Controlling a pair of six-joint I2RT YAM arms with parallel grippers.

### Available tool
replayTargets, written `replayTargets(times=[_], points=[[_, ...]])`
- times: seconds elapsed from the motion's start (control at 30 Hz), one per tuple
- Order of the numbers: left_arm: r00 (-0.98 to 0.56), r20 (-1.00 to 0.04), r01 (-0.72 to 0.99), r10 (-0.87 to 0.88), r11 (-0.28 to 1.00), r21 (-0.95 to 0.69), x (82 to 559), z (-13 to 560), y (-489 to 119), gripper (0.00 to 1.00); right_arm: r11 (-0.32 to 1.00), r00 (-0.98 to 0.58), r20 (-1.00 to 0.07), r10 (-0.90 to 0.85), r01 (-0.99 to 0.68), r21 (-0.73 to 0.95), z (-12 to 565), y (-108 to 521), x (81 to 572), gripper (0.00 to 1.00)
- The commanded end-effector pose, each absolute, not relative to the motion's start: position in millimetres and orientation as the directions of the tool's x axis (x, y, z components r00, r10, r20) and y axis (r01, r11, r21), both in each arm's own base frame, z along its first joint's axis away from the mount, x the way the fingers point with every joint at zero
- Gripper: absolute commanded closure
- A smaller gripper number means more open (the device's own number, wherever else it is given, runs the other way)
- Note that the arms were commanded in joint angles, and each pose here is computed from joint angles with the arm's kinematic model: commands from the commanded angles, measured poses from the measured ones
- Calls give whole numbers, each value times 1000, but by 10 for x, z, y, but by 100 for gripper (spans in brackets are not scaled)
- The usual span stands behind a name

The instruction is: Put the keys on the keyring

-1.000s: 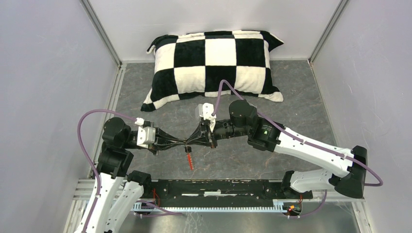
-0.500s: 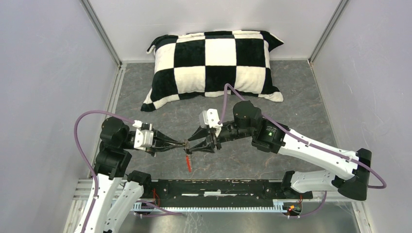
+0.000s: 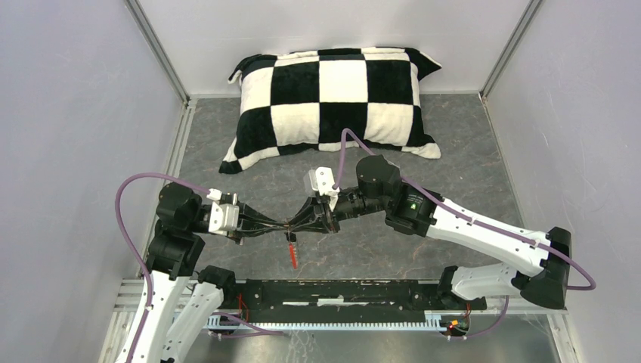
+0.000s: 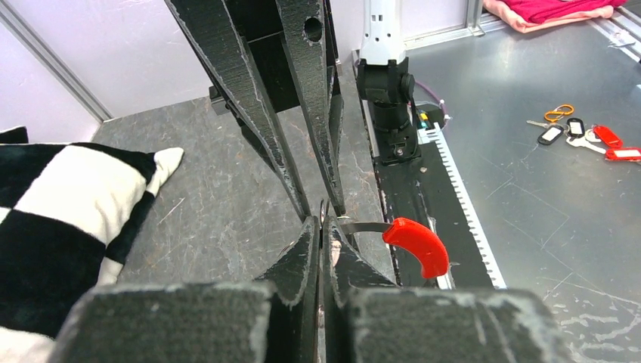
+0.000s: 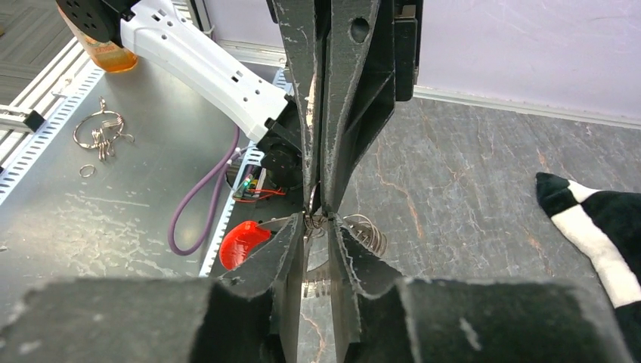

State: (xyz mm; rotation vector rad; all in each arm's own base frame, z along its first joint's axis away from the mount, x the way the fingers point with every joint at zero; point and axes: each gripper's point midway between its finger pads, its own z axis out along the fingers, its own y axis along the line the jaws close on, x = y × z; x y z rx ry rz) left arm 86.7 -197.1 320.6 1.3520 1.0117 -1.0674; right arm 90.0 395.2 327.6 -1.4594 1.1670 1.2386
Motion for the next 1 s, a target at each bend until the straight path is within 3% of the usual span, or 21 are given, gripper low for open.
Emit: replayTargets(times=[0.0,0.07,0.2,0.4,0.43,0.53,0.6,0.73,0.97], points=[[303,-953,951,-15,-67,303,837,3299,-1966,98,-186,71,-997,-42,-980,-62,3548,4007,909,78],[306,-952,950,-12,-66,306,842,3291,-1966,98,-186,67,-997,-43,-981,-58,3541,4016,912,79],[307,-952,950,-11,-64,307,844,3288,-1965,98,-171,65,-997,-49,-984,-56,3534,4028,943,99],[303,-953,953,17,-32,303,911,3203,-1956,97,-80,70,-991,-110,-995,-61,3469,3956,1100,100],[300,-954,954,24,-21,300,934,3186,-1954,93,-68,70,-990,-122,-996,-62,3473,3947,1120,100],[287,-957,957,45,16,288,1011,3133,-1947,63,-40,54,-980,-192,-998,-47,3394,3919,1172,100],[284,-957,957,63,41,287,1067,3100,-1937,57,-18,49,-966,-253,-999,-46,3338,3901,1231,99],[290,-952,953,102,65,297,1147,3083,-1918,54,5,44,-934,-355,-999,-49,3194,3860,1309,100],[293,-945,945,143,105,309,1368,3070,-1918,56,-19,52,-886,-460,-999,-49,3059,3873,1295,99]])
